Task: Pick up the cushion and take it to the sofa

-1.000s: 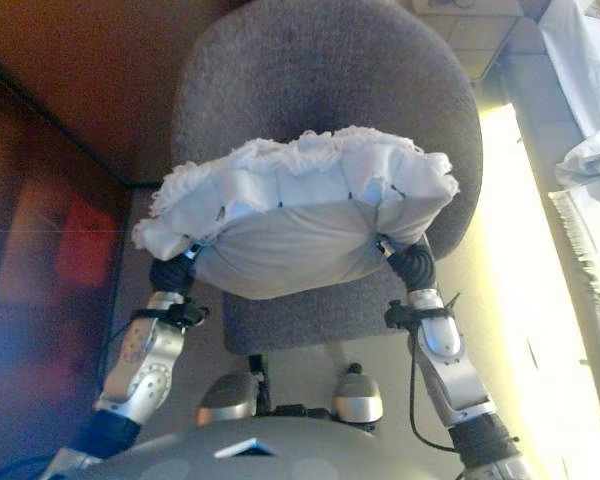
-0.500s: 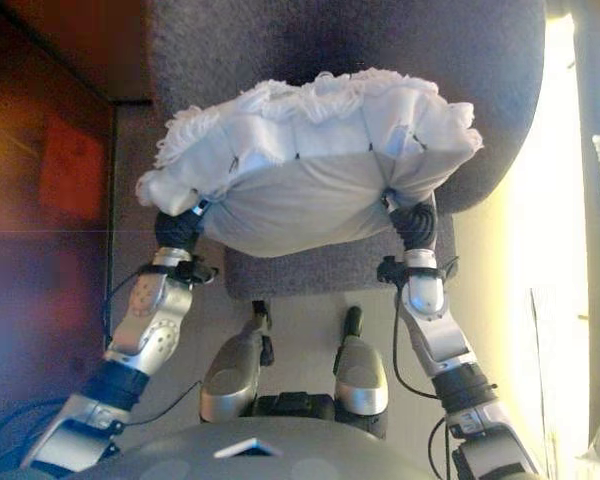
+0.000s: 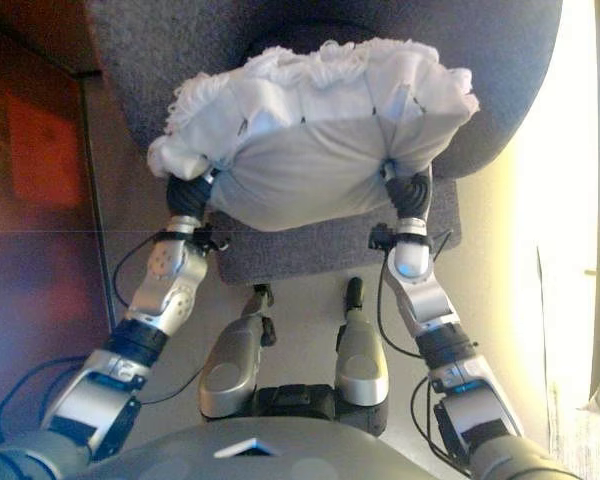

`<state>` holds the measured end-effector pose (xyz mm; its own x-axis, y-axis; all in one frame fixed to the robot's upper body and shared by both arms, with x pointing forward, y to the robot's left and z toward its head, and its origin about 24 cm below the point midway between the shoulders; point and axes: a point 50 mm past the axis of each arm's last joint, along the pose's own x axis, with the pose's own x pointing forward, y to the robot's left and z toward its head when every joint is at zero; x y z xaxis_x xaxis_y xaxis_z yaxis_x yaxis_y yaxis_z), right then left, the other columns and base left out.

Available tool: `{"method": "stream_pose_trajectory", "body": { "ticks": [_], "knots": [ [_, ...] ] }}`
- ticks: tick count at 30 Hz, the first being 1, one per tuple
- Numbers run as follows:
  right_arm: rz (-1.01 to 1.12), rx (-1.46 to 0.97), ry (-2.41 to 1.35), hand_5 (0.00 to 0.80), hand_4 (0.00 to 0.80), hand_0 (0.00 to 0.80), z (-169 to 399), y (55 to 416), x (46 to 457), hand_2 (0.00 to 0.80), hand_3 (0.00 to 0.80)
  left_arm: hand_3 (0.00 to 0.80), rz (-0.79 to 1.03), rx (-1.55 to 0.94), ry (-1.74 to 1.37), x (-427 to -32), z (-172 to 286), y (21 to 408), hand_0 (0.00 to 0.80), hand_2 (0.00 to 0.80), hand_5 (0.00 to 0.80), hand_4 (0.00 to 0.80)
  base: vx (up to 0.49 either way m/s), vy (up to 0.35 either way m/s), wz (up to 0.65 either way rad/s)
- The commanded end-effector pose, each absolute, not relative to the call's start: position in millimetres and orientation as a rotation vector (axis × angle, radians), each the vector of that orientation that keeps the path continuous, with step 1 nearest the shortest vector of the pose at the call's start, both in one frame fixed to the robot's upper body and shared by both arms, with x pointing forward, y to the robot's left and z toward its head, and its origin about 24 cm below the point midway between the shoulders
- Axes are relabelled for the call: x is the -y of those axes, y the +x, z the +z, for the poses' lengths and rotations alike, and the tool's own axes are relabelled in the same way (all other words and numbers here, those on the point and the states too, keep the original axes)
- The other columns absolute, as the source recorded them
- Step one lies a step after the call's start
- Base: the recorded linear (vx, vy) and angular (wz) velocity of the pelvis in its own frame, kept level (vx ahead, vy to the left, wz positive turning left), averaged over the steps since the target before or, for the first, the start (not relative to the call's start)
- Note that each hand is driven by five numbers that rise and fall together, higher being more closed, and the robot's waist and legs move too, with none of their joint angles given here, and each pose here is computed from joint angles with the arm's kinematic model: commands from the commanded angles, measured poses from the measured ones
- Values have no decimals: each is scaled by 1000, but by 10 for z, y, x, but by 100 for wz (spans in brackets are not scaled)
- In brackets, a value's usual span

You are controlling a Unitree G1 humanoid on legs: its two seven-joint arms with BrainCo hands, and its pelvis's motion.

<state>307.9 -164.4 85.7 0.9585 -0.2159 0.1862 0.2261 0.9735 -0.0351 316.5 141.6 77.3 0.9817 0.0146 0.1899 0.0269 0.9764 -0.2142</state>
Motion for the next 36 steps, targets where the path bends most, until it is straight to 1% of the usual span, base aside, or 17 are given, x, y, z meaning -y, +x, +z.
{"method": "stream_pose_trajectory", "body": {
  "ticks": [1,8,13,14,15,16,17,20,21,22,23,24,26,27,29,32,36],
  "knots": [
    [-33,435,-63,800,800,800,1462,3221,1057,800,800,800,-186,444,-227,-927,1397,3353,800,800,800,800,-30,1,-8],
    [-114,444,-73,800,800,800,1734,3468,1005,800,800,800,-177,433,-191,-884,1545,3578,800,800,800,800,-26,-15,-4],
    [-146,318,-36,800,800,800,1787,3755,1050,800,800,800,-78,379,-176,-958,1717,3835,800,800,800,800,-12,10,-4],
    [-164,274,-23,800,800,800,1762,3815,1079,800,800,693,-42,365,-174,-1005,1746,3880,693,693,693,693,-4,9,-4],
    [-174,252,-16,800,800,800,1755,3853,1112,800,800,558,-22,357,-167,-1041,1757,3904,558,558,558,558,1,3,-4],
    [-195,236,-12,800,800,800,1762,3891,1164,800,800,257,4,343,-155,-1088,1763,3931,257,257,257,257,-1,-7,-5],
    [-230,217,-10,800,800,800,1764,3928,1241,800,800,0,41,322,-147,-1153,1759,3957,0,0,0,0,3,-9,-3],
    [-318,191,-2,800,800,800,1811,3997,1486,800,800,0,142,291,-148,-1376,1734,3991,0,0,0,0,0,0,0],
    [-348,185,3,765,765,765,1819,4004,1558,765,765,0,186,280,-152,-1466,1717,3993,0,0,0,0,0,0,0],
    [-381,181,6,248,248,248,1826,4007,1649,248,248,0,233,271,-159,-1575,1688,3986,0,0,0,0,0,0,0],
    [-403,179,10,75,75,75,1827,4007,1728,75,75,0,266,262,-165,-1668,1663,3979,0,0,0,0,0,0,0],
    [-446,174,22,0,0,0,1823,4002,1854,0,0,0,342,258,-163,-1839,1628,3956,0,0,0,0,0,0,0],
    [-514,160,40,0,0,0,1802,3979,2063,0,0,0,497,248,-120,-2133,1561,3894,0,0,0,0,5,-1,2],
    [-527,157,43,0,0,0,1801,3974,2113,0,0,0,534,245,-112,-2201,1548,3878,0,0,0,0,8,2,5],
    [-589,152,69,0,0,0,1800,3937,2388,0,0,0,719,233,-118,-2571,1500,3775,0,0,0,0,0,7,-2],
    [-651,163,107,0,0,0,1791,3861,2640,0,0,0,856,247,-139,-2843,1472,3649,0,0,0,0,-2,2,-4],
    [-736,211,174,0,0,0,1815,3735,2894,0,0,0,1007,241,-133,-3090,1381,3466,0,0,0,0,0,0,0]
  ]
}}
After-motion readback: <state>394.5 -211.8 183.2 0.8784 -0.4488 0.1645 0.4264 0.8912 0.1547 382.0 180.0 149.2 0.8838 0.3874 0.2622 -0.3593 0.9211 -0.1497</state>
